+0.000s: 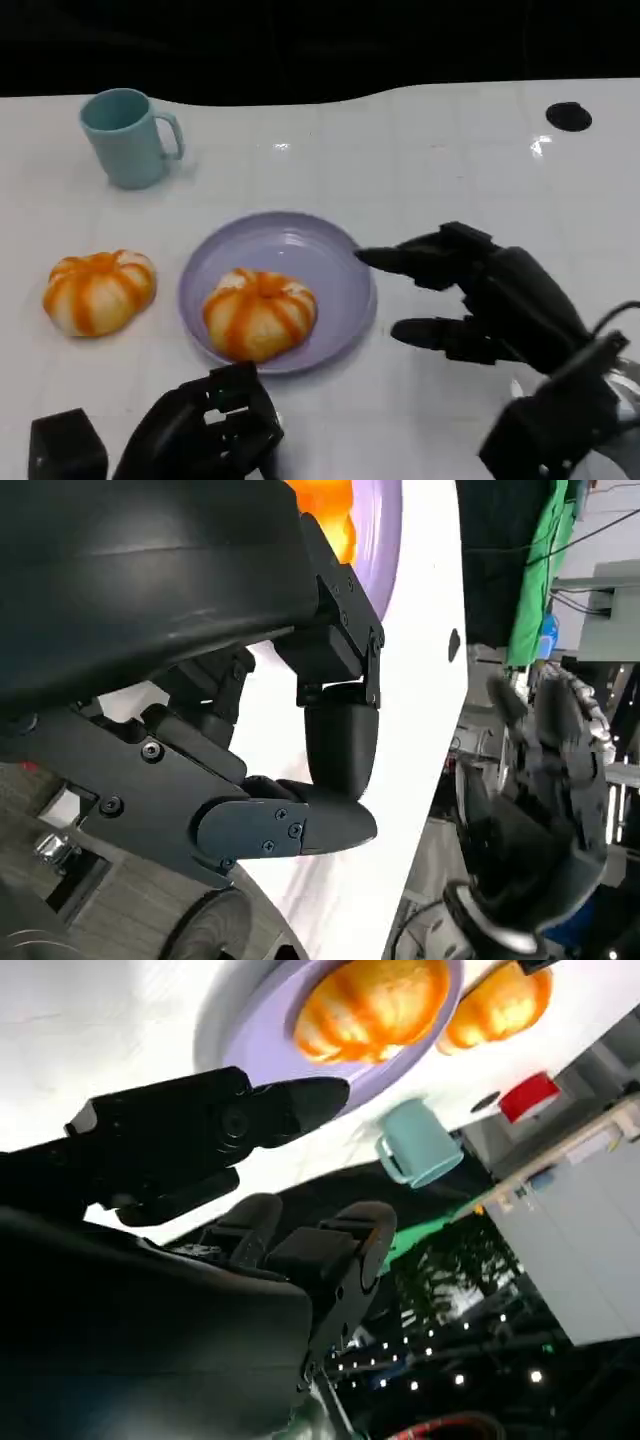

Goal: Grasp the bread from the table and place it into the plate.

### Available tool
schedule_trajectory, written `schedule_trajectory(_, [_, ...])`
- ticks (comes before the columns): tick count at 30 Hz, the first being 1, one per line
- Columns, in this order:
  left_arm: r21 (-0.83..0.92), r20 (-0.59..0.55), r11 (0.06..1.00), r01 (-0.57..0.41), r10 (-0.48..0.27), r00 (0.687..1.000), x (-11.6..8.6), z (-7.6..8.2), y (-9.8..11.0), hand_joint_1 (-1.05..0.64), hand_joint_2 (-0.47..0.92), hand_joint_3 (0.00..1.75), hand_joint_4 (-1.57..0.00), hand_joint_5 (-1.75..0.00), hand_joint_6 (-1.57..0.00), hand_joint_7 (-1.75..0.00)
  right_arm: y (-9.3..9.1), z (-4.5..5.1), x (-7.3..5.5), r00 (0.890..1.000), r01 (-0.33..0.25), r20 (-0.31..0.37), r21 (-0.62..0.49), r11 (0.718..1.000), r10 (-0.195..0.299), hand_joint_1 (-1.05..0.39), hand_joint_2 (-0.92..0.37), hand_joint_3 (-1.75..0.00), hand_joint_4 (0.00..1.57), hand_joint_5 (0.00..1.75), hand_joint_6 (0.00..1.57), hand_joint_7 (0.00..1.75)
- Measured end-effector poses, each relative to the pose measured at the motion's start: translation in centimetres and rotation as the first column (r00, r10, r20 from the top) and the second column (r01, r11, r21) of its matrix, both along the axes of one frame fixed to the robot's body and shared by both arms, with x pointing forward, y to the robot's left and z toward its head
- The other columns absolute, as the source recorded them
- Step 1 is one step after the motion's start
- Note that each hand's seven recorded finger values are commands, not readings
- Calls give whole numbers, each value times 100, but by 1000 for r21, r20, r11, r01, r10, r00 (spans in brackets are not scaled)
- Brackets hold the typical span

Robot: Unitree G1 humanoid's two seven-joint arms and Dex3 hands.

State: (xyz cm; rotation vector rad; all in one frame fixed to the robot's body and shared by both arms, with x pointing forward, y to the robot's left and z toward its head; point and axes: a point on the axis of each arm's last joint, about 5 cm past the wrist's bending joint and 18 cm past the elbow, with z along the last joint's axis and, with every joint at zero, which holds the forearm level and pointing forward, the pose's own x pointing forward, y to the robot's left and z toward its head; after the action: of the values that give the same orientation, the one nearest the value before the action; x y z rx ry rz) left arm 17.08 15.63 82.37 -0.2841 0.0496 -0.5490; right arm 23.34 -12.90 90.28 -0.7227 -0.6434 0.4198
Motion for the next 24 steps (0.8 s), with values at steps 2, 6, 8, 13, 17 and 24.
schedule_trajectory(2, [0, -1, 1000, -2, 2, 1000, 4, -1, 1, -61, 70, 62, -78, -175, -74, -146, -94, -20, -50, 1000, 22, 7, -2, 1000, -22, -26, -92, -2, 58, 58, 83, 11])
schedule_trajectory(6, [-3, -2, 1000, -2, 2, 1000, 11, -4, -5, -58, 70, 62, -78, -175, -73, -145, -203, -54, -122, 998, 63, 4, -4, 998, -63, -26, -91, -2, 63, 58, 86, 10])
schedule_trajectory(8, [-5, -6, 1000, -2, 2, 1000, 14, -10, -7, -59, 70, 61, -78, -175, -74, -146, -241, -78, -167, 997, 83, -2, -13, 996, -83, -26, -91, -1, 66, 59, 87, 10])
schedule_trajectory(13, [-5, -9, 1000, -5, 4, 1000, 14, -15, -3, -60, 70, 61, -78, -175, -74, -146, -305, -122, -272, 991, 133, -11, -37, 990, -134, -26, -90, 0, 75, 60, 92, 10])
schedule_trajectory(17, [-5, -10, 1000, -6, 6, 1000, 13, -18, 1, -59, 71, 60, -78, -175, -74, -144, -319, -193, -373, 987, 155, -23, -44, 987, -157, -26, -91, -1, 82, 82, 101, 7])
schedule_trajectory(24, [-3, -10, 1000, -11, 11, 1000, 12, -21, 13, -58, 70, 61, -78, -175, -75, -144, -337, -293, -488, 980, 193, -38, -46, 980, -195, -21, -92, -5, 83, 114, 117, 11])
